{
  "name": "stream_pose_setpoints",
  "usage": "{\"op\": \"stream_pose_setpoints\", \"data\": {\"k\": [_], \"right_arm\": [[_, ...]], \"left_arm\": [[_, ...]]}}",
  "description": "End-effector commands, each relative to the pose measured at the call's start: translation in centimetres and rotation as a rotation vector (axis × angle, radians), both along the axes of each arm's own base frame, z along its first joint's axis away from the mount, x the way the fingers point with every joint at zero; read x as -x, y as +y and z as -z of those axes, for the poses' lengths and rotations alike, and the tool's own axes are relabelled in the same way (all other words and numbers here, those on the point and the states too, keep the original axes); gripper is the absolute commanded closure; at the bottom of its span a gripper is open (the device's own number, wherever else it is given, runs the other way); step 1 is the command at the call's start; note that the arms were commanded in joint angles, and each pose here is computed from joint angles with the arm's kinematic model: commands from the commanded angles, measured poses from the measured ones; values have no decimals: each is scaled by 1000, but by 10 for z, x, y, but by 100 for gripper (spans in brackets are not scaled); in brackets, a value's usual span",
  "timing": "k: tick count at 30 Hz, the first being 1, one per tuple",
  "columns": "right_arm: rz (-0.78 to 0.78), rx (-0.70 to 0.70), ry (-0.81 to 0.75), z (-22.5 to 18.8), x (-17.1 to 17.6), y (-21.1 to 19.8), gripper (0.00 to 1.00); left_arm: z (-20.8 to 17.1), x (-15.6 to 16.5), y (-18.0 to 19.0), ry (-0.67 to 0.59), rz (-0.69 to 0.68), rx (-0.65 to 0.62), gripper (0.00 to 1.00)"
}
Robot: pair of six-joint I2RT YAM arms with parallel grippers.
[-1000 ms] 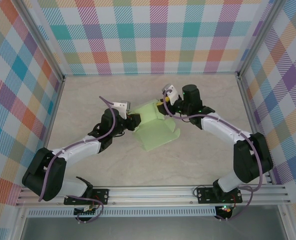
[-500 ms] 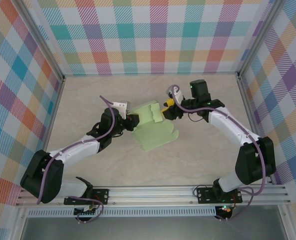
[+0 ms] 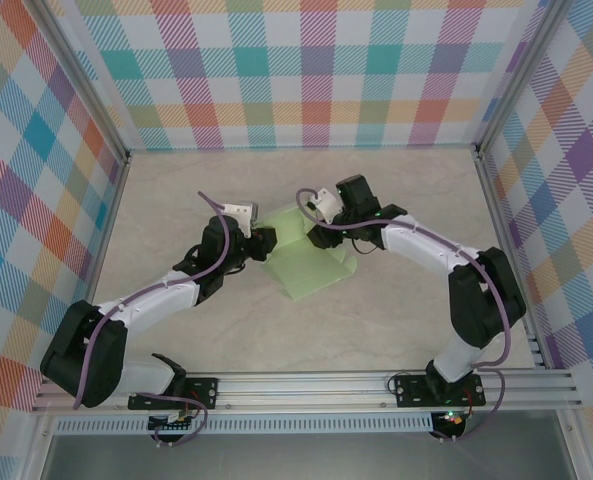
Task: Fold the paper box
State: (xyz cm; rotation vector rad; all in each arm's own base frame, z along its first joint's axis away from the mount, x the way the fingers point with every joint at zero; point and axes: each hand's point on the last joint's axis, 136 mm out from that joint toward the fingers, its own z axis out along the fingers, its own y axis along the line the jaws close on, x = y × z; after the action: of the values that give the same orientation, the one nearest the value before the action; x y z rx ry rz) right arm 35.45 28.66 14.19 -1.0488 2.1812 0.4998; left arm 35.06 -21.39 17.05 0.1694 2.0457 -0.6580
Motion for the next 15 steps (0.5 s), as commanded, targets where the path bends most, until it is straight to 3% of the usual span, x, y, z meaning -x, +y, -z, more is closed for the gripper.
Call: {"op": "stream_pose_setpoints", "data": {"k": [1,3,7,15], "right_arm": [[72,0,-78,-12,-16,10,66],[111,16,-123,-12,-23,13,71],[157,28,-165,-13,-33,18,72],[241,66,-249,-7,-50,12,95]], "left_arm": [[-25,-2,-2,-50,-8,50,69],[-25,-2,-3,-46,-8,56,69],[-24,0,-5,-41,-6,58,69],[-22,4,-11,-29,-14,76,69]]}}
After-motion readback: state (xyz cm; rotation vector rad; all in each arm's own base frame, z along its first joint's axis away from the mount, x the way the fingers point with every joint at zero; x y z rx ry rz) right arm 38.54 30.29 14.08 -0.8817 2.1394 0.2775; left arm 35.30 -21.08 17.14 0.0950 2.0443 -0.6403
